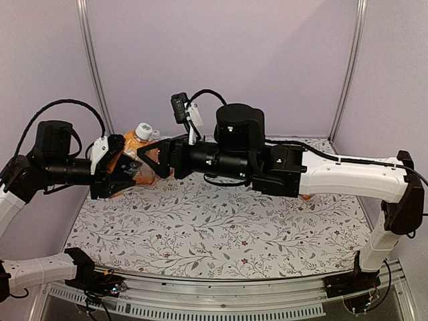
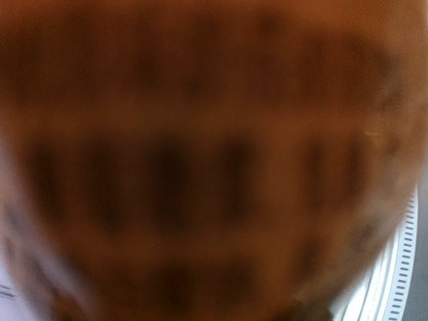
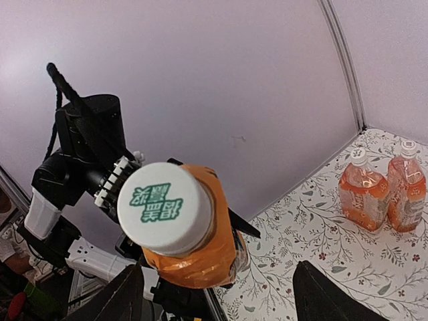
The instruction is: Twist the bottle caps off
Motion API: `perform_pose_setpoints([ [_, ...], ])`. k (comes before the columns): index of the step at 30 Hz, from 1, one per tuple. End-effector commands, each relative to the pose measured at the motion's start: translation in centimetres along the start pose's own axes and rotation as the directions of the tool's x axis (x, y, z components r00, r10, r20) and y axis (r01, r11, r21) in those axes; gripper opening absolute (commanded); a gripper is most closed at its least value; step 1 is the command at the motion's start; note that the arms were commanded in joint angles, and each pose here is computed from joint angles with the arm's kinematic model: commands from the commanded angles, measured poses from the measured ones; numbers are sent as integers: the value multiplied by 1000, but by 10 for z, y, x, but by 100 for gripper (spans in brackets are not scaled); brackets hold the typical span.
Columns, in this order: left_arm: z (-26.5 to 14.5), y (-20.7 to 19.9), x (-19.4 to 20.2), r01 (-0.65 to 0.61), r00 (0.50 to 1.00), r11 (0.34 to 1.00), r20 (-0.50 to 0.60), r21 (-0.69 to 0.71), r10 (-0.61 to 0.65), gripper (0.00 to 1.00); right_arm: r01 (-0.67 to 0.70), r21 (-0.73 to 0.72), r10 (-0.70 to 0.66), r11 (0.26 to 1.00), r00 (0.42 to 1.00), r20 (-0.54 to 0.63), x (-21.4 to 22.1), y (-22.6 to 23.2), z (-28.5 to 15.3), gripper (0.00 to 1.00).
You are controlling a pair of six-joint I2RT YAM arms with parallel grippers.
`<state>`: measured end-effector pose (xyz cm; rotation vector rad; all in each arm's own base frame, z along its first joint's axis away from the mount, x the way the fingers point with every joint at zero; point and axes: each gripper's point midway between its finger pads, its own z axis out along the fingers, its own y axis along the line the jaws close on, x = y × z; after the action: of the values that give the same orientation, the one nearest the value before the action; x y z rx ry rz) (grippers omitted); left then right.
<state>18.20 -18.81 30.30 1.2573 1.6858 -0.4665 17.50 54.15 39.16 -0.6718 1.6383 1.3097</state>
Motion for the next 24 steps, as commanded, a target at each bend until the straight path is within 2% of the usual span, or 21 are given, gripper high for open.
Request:
perform_pose_setpoints([
  [1,-10,28,-2,-209,978,964,-60,-164,201,43,11,102,-8,995,999,-34,-16,-10,-32,79],
  [4,-12,44,5,-353,934,907,-144,-229,327,43,11,168,3,986,997,-79,-16,-18,-45,80],
  [8,-16,69,9,-513,855,798,-266,-317,445,42,-48,230,84,972,986,-146,-10,-29,-52,81],
  [16,-21,86,-3,-707,707,589,-385,-392,593,43,-149,151,180,977,957,-227,2,-16,-25,75],
  [20,-18,80,-7,-743,669,547,-396,-385,630,43,-157,113,180,981,954,-238,1,-10,-10,71],
  [24,-15,76,-9,-747,664,545,-389,-380,639,43,-166,110,189,980,949,-253,8,-14,-1,59],
])
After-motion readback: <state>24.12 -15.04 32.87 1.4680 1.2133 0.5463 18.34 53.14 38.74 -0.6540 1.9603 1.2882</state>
